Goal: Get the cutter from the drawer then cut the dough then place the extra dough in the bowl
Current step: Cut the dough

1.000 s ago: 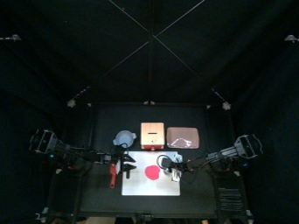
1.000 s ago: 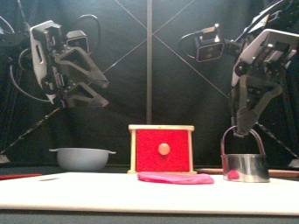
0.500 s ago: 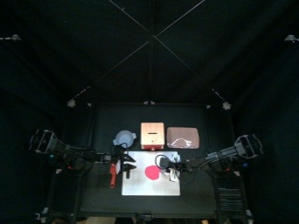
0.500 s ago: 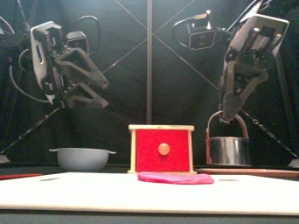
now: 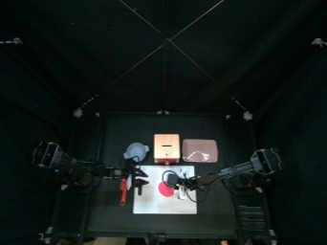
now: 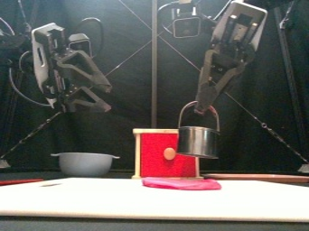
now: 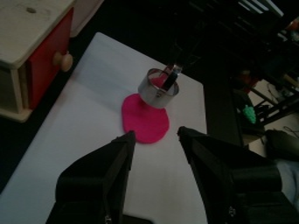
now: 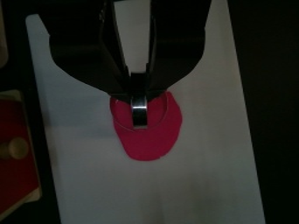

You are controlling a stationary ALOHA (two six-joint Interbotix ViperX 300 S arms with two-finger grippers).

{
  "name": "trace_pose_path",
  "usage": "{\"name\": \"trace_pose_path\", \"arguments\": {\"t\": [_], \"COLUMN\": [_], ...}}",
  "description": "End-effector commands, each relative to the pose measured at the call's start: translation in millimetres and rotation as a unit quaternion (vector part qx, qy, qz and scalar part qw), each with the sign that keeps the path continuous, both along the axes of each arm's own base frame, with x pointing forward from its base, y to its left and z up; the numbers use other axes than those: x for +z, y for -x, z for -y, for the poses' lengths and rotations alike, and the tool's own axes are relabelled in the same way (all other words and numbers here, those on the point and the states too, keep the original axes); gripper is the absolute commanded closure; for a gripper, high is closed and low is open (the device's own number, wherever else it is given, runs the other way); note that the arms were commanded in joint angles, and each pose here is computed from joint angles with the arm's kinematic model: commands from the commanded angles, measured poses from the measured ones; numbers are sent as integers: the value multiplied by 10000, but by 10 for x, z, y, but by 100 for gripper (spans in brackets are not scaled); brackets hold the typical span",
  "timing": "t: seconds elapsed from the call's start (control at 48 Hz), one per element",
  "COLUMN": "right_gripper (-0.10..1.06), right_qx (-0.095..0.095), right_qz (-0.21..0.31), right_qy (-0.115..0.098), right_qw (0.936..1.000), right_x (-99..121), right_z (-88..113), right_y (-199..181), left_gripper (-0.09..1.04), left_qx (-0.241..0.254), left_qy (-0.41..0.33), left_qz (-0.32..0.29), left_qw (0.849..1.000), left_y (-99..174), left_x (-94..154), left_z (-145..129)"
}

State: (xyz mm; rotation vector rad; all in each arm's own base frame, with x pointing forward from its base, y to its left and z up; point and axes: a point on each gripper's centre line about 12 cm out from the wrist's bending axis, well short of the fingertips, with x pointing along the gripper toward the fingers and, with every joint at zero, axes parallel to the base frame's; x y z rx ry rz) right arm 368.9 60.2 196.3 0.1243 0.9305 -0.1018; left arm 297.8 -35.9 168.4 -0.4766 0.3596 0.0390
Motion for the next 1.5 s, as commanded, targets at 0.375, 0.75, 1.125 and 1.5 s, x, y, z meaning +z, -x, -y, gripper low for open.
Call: {"name": "trace_pose_path", "arguments": {"t": [0.375,0.75,1.125,1.5], "right_gripper": [42,42,42,42], "right_qx": [-193,-330,-351,-345], "right_qz": [114,-66,-147,-161], "right_qy": [-73,-205,-247,-264], "right_qw": [9997,9992,9990,9989], "right_x": [122,74,-2,-49], "right_z": [30,10,-2,-12], "right_y": [-280,-366,-386,-412], "left_gripper": [12,12,12,12], "left_qx": [78,86,86,86], "left_qy": [50,60,60,58], "left_qz": [59,50,50,35], "left_qw": [9999,9999,9999,9999], "left_y": [-7,-3,-3,5], "left_x": [22,18,18,8], "left_z": [-16,-18,-18,-19]}}
